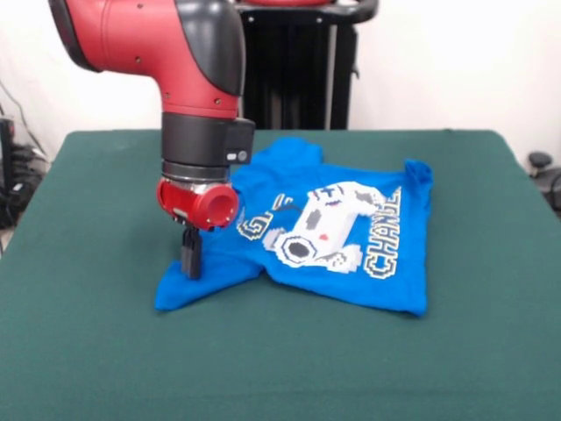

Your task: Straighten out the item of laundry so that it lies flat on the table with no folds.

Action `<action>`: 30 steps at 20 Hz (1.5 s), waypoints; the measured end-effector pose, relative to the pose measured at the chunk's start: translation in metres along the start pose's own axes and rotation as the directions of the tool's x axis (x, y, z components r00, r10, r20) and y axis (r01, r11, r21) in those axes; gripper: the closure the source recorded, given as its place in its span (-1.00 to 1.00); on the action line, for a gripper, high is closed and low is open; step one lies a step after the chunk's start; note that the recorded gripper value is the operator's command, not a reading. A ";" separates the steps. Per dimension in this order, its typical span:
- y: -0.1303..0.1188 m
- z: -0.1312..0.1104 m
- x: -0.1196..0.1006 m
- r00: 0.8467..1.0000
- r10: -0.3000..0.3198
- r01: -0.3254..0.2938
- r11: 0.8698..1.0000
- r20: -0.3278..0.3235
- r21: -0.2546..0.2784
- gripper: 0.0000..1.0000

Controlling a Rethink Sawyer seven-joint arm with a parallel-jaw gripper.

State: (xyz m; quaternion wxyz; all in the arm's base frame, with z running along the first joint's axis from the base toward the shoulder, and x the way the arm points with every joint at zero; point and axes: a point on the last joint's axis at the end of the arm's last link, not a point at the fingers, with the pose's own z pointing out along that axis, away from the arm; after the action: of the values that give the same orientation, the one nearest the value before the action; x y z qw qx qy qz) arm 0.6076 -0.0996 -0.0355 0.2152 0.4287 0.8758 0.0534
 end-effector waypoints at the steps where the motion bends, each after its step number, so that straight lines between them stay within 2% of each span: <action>1: 0.002 0.000 -0.002 1.000 -0.004 0.004 1.000 0.003 -0.005 1.00; 9: 0.032 -0.002 -0.029 0.999 -0.032 0.034 0.998 0.039 -0.062 1.00; 20: 0.051 0.005 -0.064 0.996 -0.012 0.022 0.994 0.090 -0.111 1.00; 21: 0.057 0.006 -0.068 0.996 -0.002 0.014 0.992 0.092 -0.128 -1.00; 30: 0.065 0.005 -0.075 0.995 0.004 0.010 0.989 0.101 -0.145 -1.00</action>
State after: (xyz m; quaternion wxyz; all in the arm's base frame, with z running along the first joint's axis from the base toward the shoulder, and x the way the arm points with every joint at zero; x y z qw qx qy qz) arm 0.6971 -0.1172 0.0025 0.2902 0.4127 0.8581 0.0951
